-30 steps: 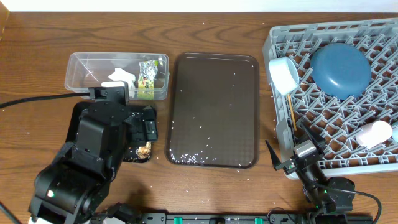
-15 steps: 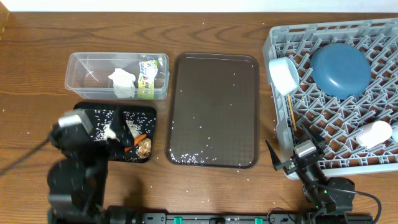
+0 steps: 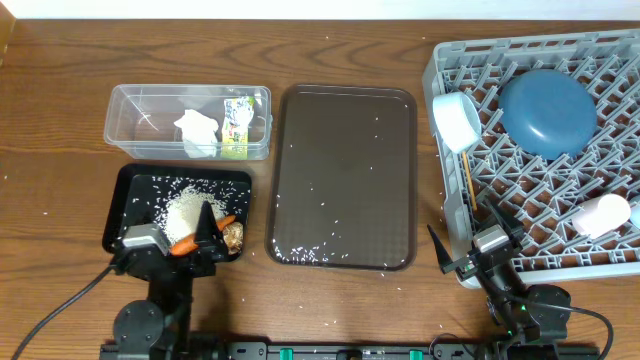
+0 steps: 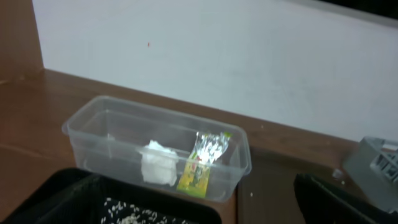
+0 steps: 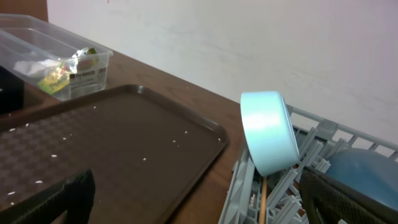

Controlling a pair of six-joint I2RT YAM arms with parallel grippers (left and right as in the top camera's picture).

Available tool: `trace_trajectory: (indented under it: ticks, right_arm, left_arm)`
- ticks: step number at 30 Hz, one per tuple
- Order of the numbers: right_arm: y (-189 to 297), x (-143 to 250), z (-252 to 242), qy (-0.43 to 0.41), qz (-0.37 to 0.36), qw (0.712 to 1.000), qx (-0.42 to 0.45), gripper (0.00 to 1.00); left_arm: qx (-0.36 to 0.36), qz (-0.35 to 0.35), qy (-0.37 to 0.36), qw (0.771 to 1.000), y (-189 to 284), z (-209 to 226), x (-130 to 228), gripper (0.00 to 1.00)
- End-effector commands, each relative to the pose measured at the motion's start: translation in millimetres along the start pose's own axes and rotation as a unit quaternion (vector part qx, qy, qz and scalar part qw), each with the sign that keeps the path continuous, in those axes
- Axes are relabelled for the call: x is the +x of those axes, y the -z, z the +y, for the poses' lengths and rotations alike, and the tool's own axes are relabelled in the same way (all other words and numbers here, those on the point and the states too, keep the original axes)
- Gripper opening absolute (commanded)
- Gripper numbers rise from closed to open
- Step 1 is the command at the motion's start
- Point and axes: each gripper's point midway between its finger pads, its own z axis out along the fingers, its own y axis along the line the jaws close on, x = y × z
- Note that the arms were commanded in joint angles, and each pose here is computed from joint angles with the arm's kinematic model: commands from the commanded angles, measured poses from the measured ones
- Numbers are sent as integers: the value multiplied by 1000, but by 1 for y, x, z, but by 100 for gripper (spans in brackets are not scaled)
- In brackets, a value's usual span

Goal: Sort waste into correct bins and load items into the dishwasher rack

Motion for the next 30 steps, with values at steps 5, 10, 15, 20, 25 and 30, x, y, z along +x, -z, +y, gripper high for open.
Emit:
trace_trajectory:
  ticks: [5,10,15,20,25,30]
  right_arm:
    - [0,0,0,-8,0,1000,1,99]
    - [0,0,0,-8,0,1000,1,99]
    - [0,0,0,-8,0,1000,1,99]
    - [0,0,0,-8,0,1000,1,99]
    - [0,0,0,-8,0,1000,1,99]
    - [0,0,0,-8,0,1000,1,99]
  left_arm:
    - [1,18,-6,1000,-17,7,37,98]
    - [4,5,-5,1000,-28,9,52,98]
    - [2,13,-6,1000,-33,13,66,98]
    - [-3,33,-7,999,-36,17,86,98]
    - [-3,36,-6,999,-38,19,93,98]
    - [-3,36,-6,999,-38,19,93,98]
